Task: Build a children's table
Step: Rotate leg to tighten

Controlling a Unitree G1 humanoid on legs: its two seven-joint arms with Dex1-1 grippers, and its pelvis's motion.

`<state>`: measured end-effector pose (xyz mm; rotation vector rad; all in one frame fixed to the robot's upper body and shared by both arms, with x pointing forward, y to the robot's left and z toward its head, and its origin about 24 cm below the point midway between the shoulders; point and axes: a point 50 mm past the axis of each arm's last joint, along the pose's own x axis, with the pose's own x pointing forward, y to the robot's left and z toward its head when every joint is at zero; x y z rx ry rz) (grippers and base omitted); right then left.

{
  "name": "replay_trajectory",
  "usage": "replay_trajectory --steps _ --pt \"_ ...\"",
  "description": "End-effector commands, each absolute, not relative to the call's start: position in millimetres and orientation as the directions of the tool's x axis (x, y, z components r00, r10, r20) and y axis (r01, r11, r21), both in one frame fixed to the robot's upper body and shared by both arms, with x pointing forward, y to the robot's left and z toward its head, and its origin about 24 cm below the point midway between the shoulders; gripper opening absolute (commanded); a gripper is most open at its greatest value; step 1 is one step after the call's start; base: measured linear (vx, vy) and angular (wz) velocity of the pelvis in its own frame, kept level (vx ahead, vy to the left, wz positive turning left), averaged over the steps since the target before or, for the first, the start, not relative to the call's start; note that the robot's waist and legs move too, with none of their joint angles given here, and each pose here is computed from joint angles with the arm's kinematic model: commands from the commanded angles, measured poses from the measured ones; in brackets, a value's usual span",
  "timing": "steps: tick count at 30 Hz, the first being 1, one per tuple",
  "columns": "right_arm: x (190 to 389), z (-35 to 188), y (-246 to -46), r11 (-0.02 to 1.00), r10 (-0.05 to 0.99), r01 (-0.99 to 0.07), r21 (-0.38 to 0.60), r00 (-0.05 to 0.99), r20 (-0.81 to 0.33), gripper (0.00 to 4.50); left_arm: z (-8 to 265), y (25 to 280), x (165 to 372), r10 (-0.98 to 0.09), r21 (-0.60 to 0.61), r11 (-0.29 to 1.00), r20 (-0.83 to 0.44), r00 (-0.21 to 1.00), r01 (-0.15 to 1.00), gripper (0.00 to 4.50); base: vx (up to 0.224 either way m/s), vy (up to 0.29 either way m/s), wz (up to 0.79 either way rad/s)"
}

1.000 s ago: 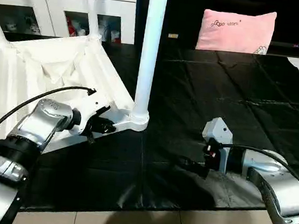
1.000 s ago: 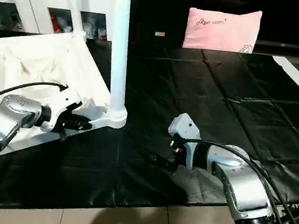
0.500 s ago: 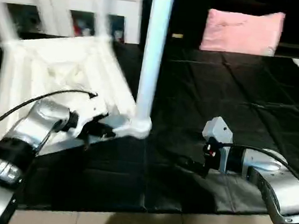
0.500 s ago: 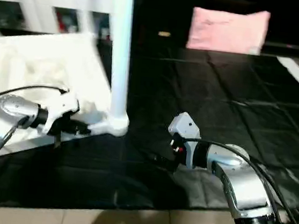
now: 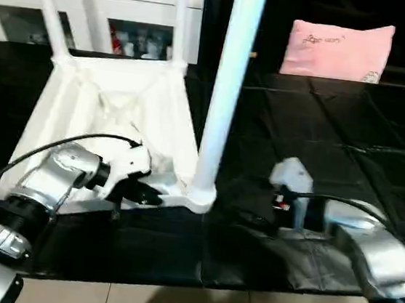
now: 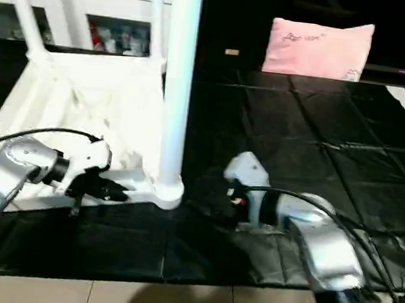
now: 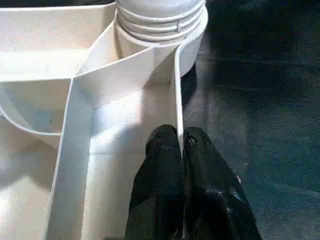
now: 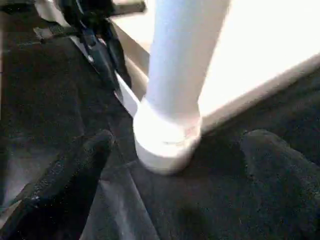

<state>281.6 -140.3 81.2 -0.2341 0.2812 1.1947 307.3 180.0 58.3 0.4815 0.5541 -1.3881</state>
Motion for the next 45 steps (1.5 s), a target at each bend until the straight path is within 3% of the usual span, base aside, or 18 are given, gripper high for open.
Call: replay_trajectory --steps 1,9,10,15,30,42,44,45 --pt "284.8 83.5 -137.6 0.302 0.897 -0.953 -0.038 0.298 -0.327 4.50 60.0 160.5 301.4 -0.793 -0.010 -0.020 -0.609 -0.022 1.000 0.05 0.000 0.000 0.00" --pt "286.6 74.9 -136.3 0.175 0.921 -0.984 0.024 0.155 -0.358 4.50 63.8 151.3 298.8 -0.786 -0.018 -0.100 -0.611 -0.090 0.995 0.05 0.000 0.000 0.00" --pt "286.0 73.8 -136.0 0.156 0.925 -0.987 0.043 0.131 -0.356 4.22 63.7 150.8 298.2 -0.784 -0.020 -0.108 -0.614 -0.097 0.994 0.00 0.000 0.000 0.00" --pt "283.6 67.6 -137.4 0.097 0.929 -0.990 0.104 0.053 -0.366 3.80 63.0 148.9 295.3 -0.771 -0.030 -0.145 -0.623 -0.132 0.989 0.00 0.000 0.000 0.00" --pt "282.2 61.4 -138.8 0.043 0.935 -0.987 0.152 -0.014 -0.354 2.43 61.4 149.1 292.9 -0.746 -0.045 -0.183 -0.645 -0.169 0.982 0.00 0.000 0.000 0.00" --pt "279.8 54.6 -138.9 0.060 0.926 -0.988 0.139 0.003 -0.379 2.10 58.3 150.2 291.3 -0.735 -0.050 -0.186 -0.656 -0.173 0.981 0.00 0.000 0.000 0.00" --pt "279.7 54.3 -139.1 0.064 0.930 -0.981 0.181 -0.007 -0.367 2.10 57.7 150.0 291.0 -0.734 -0.048 -0.184 -0.657 -0.170 0.982 0.00 0.000 0.000 0.00" --pt "279.1 55.0 -139.2 0.059 0.934 -0.978 0.200 -0.016 -0.358 2.63 57.5 150.0 290.9 -0.734 -0.048 -0.183 -0.657 -0.169 0.982 0.00 0.000 0.000 0.00"
